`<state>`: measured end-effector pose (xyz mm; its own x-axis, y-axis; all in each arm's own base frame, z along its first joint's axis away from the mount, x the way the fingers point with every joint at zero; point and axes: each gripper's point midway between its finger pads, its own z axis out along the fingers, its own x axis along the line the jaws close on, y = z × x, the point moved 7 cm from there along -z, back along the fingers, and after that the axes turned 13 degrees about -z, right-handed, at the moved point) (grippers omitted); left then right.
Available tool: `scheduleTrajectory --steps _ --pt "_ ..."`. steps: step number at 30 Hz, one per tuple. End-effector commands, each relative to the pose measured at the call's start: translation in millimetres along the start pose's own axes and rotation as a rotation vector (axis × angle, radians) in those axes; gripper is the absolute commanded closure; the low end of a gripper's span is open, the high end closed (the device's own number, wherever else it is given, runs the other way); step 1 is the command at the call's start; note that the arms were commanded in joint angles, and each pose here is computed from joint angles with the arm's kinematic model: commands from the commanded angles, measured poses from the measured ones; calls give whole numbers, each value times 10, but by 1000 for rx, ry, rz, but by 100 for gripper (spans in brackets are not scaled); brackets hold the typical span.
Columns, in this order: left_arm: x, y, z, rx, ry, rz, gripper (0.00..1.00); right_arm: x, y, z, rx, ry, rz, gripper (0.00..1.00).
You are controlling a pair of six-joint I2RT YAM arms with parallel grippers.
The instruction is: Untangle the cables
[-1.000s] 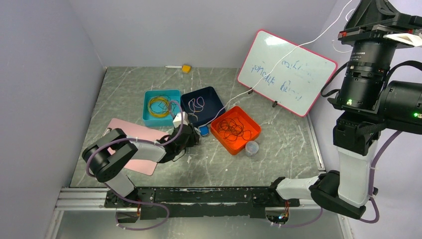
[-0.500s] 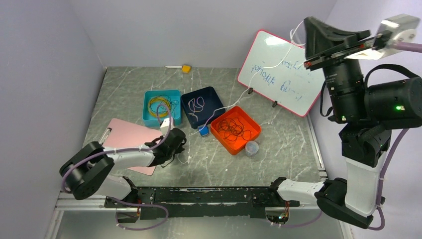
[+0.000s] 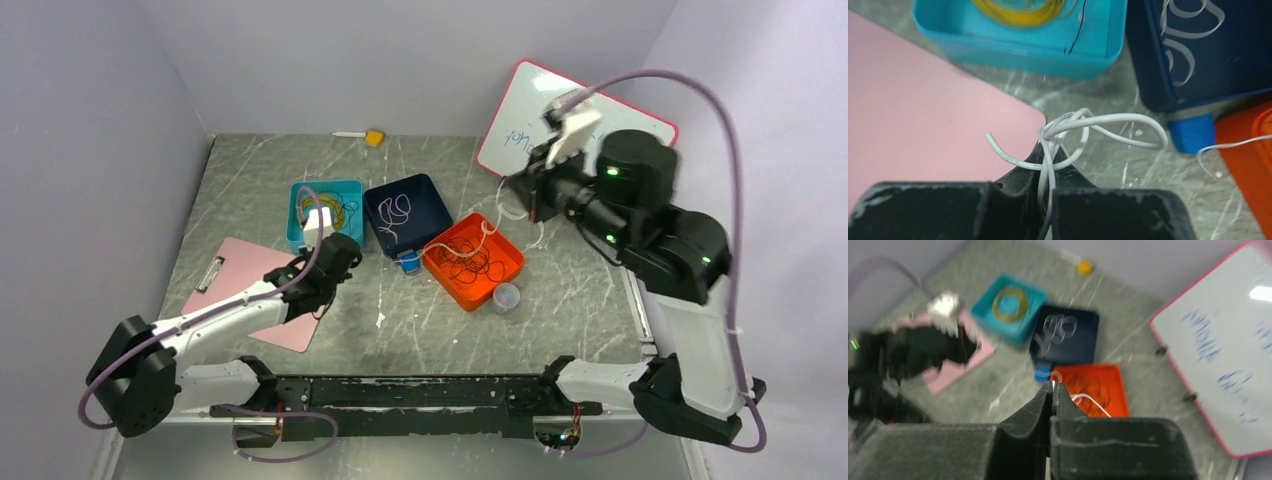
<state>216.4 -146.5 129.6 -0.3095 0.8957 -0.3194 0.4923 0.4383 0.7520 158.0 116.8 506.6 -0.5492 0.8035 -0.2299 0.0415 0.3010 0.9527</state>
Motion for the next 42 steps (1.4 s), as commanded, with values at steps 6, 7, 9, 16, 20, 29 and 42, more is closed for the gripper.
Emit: scheduleTrajectory --steps 6,7,9,16,20,29,42 --pt "-162 844 -381 -246 -33 137 93 674 -650 123 245 487 99 100" --pt "-165 899 -418 -261 -34 152 93 739 -673 136 242 543 107 100" --pt "-148 1016 -502 -290 -31 194 93 871 -692 163 215 664 127 100" --pt "-203 1207 -743 -327 -183 278 93 1162 -1205 458 291 796 202 99" --pt "-280 1209 -813 -299 -280 335 93 1358 -1827 746 394 789 261 96" --pt "-418 1158 -873 -247 -435 434 93 1798 -2558 1148 397 816 358 77" --pt "-547 1075 -1004 -193 -628 464 93 1402 -2111 1509 -64 429 176 33"
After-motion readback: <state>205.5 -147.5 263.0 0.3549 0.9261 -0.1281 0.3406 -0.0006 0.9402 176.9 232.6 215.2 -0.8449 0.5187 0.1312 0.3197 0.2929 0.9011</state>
